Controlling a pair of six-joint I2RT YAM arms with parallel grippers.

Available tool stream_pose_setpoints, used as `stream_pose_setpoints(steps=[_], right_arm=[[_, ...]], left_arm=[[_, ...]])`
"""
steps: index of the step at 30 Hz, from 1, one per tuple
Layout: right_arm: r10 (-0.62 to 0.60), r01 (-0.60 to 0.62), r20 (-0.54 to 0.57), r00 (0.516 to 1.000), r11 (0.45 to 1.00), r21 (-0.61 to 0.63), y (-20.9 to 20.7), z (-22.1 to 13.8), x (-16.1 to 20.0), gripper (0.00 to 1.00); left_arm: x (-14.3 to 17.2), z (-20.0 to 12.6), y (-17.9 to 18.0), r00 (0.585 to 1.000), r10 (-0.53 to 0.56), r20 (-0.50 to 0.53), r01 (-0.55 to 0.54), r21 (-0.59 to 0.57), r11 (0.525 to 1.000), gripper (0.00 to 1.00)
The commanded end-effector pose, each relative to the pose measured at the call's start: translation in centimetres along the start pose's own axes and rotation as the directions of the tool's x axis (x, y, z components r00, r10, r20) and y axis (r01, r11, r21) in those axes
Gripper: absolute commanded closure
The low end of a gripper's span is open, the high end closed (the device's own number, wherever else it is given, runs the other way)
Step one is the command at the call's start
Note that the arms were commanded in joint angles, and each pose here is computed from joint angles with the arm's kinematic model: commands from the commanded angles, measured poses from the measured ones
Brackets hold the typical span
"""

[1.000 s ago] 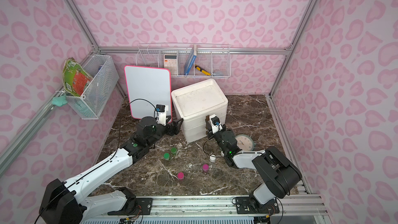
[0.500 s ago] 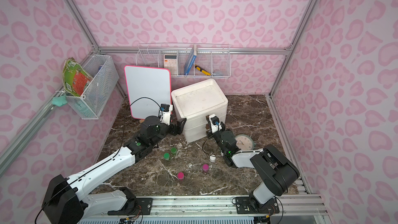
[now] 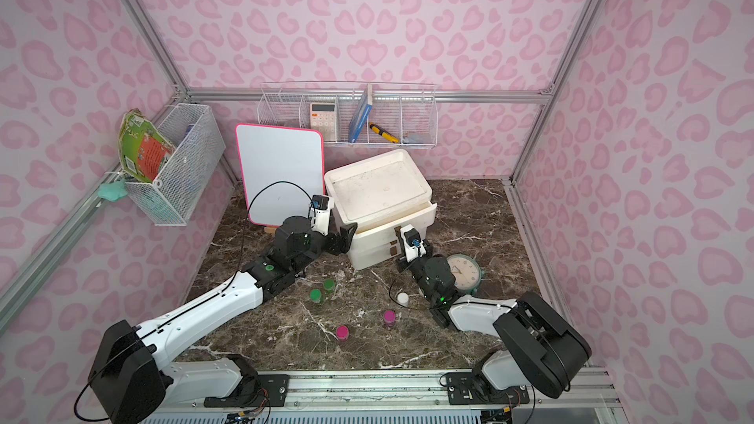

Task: Put the paint cans in the drawer according to color
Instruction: Open the drawer in the storage box.

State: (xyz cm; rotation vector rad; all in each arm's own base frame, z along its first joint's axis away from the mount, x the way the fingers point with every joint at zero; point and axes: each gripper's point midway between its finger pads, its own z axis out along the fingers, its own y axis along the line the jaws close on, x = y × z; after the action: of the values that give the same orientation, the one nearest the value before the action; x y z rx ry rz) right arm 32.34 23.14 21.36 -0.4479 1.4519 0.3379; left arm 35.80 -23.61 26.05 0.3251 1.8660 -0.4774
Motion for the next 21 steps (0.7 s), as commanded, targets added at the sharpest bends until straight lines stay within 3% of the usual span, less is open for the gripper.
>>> stream_pose_setpoints(steps=[1,21], right_arm=[[0.015,-0.015,0.030,0.999,1.000,0.012,-0.4,-0.8,-1.1,1.00],[0.033,-0.036,-0.071,0.997,0.999,-0.038,-0.3,-4.9,-0.3,1.00]], left_arm=[[-0.3,0.3,0.8,1.000,-0.020,0.009,0.021,-0.046,0.999,0.22],[-0.3,1.4,1.4,0.999,-0.046,0.015,0.047,-0.091,0.995,0.29]])
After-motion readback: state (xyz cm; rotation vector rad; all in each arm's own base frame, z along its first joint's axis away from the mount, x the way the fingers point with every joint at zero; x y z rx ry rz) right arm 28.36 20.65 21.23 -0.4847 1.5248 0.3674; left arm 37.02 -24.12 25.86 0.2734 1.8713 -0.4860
